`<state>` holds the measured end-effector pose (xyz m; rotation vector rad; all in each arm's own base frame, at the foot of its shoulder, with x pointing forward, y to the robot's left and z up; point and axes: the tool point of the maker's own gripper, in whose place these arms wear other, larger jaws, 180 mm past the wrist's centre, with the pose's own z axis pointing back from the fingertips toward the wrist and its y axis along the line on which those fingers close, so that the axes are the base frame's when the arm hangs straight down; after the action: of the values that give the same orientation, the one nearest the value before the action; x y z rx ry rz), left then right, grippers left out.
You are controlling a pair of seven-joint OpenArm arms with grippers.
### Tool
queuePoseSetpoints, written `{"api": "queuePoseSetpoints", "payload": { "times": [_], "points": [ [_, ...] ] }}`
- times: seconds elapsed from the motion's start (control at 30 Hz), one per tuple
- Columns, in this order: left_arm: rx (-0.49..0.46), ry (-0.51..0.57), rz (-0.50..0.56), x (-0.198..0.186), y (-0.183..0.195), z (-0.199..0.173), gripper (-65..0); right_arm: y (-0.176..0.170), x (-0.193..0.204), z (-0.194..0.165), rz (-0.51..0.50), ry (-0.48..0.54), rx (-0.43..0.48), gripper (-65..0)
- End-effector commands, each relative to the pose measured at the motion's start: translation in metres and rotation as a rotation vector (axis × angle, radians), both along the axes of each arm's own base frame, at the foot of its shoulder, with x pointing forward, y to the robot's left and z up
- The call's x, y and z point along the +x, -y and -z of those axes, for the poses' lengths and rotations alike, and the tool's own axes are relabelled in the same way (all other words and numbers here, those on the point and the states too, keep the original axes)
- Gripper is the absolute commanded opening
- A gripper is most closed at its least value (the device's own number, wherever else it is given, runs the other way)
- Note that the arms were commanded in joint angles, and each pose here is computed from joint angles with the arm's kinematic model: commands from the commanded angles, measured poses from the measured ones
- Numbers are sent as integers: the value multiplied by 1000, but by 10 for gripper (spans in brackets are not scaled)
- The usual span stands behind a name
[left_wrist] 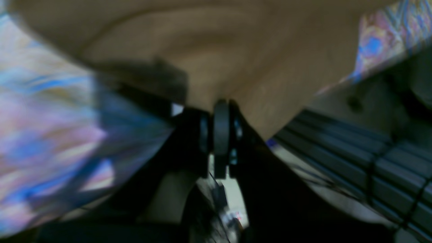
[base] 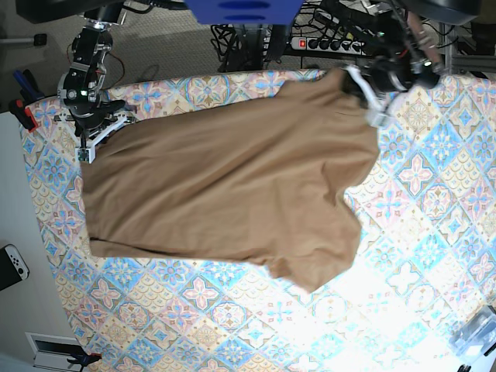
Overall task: Layout the t-shirt on the table in an organized manner, then fold the t-shirt properly
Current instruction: 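Pull the shirt taut between both grippers to straighten it, then lift the shoulder edge with the left gripper and fold it toward the hem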
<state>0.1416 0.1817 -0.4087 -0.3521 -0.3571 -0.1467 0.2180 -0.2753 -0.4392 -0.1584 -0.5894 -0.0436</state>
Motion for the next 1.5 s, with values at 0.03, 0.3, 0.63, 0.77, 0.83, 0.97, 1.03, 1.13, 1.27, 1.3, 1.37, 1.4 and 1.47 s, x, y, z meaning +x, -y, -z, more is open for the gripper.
{"api": "queuePoseSetpoints", "payload": {
  "times": [0.03, 0.3, 0.63, 0.77, 0.83, 0.97, 1.03, 1.13, 1.27, 1.3, 1.37, 1.4, 1.47],
  "points": [
    [34, 58, -15, 15, -13, -13, -650, -5, -16, 13, -10, -87, 11, -650],
    [134, 107, -15, 45, -34, -25, -650, -14, -10, -8, -24, -29, 2, -650],
    [156, 100, -16, 45, -37, -24, -650, -37, -33, -18, -22, -9, 27, -650],
    [204, 125, 53, 52, -27, -33, -650, -31, -34, -21, -8, -4, 17, -650],
    [241, 164, 78, 57, -23, -45, -650, -15, -38, -24, 35, 0, -3, -650],
    [251, 162, 92, 58, -22, -45, -650, -5, -41, -26, 62, 2, -16, -650],
    [249, 163, 93, 59, -21, -45, -650, -4, -42, -26, 62, 2, -16, -650],
    [250, 163, 94, 59, -22, -45, -650, -7, -40, -28, 42, 9, -16, -650],
    [252, 163, 94, 59, -22, -45, -650, -8, -26, -45, 13, 87, -33, -650],
    [252, 163, 94, 59, -22, -45, -650, -8, -24, -47, 10, 101, -36, -650],
    [253, 163, 96, 59, -22, -45, -650, -9, -20, -53, 5, 128, -42, -650],
    [255, 163, 97, 59, -23, -45, -650, -9, -19, -54, 4, 135, -43, -650],
    [274, 164, 104, 59, -28, -47, -650, -9, -17, -56, 1, 152, -45, -650]
  ]
}}
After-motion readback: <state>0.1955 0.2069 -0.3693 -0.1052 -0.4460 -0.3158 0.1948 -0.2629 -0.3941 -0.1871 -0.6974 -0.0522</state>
